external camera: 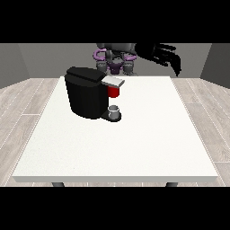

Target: Insert the coffee pod into the coffee machine and close the lid

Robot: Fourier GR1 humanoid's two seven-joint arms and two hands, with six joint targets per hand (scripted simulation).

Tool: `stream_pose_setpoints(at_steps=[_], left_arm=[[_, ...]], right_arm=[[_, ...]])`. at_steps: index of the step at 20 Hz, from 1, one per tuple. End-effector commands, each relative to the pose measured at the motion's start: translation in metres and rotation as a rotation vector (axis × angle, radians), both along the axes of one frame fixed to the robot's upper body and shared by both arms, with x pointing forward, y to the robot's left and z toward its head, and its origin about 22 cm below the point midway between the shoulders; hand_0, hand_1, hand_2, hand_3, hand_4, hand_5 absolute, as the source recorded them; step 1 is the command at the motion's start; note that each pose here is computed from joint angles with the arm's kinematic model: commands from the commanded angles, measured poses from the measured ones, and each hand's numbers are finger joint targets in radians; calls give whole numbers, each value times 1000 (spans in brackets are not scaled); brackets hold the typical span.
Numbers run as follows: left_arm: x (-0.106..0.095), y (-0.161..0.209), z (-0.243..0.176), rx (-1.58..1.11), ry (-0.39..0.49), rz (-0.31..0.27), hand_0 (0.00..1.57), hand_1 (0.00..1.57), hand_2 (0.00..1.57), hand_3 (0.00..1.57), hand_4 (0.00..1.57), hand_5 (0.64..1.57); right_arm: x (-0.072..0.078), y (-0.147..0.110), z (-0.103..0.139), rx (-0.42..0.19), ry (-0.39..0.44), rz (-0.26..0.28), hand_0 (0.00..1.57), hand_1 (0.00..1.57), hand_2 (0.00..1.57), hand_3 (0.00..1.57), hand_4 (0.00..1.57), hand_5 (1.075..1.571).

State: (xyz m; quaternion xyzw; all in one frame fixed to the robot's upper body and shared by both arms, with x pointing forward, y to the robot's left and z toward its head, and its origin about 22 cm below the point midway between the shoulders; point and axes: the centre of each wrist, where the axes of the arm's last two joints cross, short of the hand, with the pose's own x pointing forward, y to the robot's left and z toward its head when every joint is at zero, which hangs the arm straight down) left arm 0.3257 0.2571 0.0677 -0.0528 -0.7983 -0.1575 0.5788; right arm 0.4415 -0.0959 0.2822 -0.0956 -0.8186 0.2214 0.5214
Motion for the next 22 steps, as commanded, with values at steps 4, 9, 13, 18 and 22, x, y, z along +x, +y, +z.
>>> stream_pose_setpoints(at_steps=[4,9,13,18,22], left_arm=[[11,-15,29,25,-54,-73,0,0,0,0,297,1571],[5,-35,28,23,-87,-80,0,0,0,0,322,1571],[0,-42,25,23,-58,-75,0,0,0,0,246,1571],[-9,-19,2,8,40,-18,0,0,0,0,266,1571],[-29,7,-37,-7,133,46,0,0,0,0,266,1571]], right_arm=[[3,7,21,58,-18,-18,0,0,0,0,0,1571],[7,10,-3,67,-23,8,0,0,0,0,101,1571],[9,0,5,93,-37,22,0,0,0,0,0,1571],[2,21,-48,103,-11,186,0,0,0,0,172,1571],[-9,21,-114,142,66,253,0,0,0,0,263,1571]])
